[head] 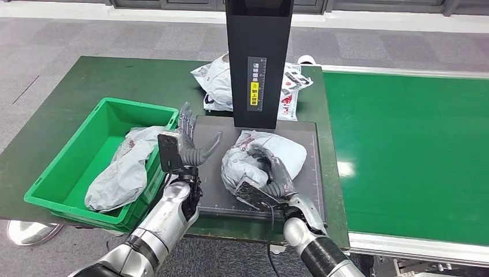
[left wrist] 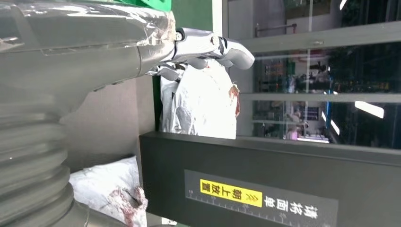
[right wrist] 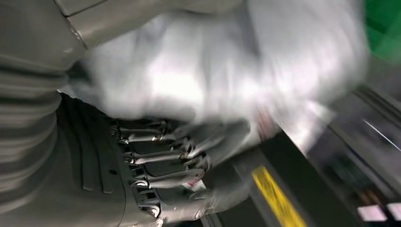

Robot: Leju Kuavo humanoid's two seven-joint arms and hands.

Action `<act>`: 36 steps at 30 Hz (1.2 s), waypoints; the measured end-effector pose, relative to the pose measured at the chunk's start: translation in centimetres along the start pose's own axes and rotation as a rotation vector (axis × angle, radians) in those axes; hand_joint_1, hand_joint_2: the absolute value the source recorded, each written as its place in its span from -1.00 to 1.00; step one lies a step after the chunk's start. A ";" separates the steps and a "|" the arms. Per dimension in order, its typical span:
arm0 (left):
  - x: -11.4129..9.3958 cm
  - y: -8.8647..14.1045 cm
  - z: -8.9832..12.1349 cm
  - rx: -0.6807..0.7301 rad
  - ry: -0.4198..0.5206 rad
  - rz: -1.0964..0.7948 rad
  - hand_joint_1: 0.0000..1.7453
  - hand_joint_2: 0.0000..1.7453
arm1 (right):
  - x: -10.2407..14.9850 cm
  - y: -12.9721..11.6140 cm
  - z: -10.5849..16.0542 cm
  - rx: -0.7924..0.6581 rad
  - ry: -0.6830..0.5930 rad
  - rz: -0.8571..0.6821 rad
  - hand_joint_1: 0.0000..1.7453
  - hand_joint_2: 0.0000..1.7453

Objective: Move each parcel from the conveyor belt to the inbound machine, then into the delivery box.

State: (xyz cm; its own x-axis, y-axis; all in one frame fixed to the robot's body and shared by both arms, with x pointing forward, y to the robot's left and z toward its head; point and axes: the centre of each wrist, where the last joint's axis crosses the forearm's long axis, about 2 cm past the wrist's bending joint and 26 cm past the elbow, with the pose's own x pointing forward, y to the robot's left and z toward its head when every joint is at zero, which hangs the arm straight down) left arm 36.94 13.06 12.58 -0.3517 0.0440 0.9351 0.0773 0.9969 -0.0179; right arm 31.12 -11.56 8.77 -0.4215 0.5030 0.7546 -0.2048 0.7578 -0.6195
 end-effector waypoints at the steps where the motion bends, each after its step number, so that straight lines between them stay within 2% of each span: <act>1: 0.1 0.0 0.0 -0.011 -0.004 0.008 -1.00 1.00 | 0.0 -0.3 0.0 -0.049 -0.027 -0.047 -1.00 1.00; 8: 0.8 -0.8 -0.3 -0.140 -0.057 -0.030 -1.00 1.00 | -0.4 -2.8 0.0 -0.346 -0.113 -0.324 -1.00 1.00; 14: 1.1 -1.8 -0.1 -0.245 -0.076 -0.074 -1.00 1.00 | -1.4 -4.1 0.8 -0.481 -0.090 -0.408 -1.00 1.00; 31: 1.2 -2.5 0.1 -0.295 -0.078 -0.094 -1.00 1.00 | -2.1 -5.0 1.4 -0.553 -0.073 -0.421 -1.00 1.00; 34: 1.1 -2.7 0.2 -0.353 -0.059 -0.136 -1.00 1.00 | -2.2 -5.0 1.5 -0.564 -0.071 -0.424 -1.00 1.00; 36: 1.0 -3.2 0.3 -0.451 -0.022 -0.227 -1.00 1.00 | -2.3 -5.2 1.4 -0.574 -0.068 -0.429 -1.00 1.00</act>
State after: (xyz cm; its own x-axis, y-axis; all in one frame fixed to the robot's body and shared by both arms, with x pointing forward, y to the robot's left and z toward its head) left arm 36.10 9.95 13.45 -0.4254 -0.1645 0.8899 0.3904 0.8538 0.3444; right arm 31.89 -17.22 9.95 -0.4658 0.0992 0.8793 0.1238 0.9912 -0.0463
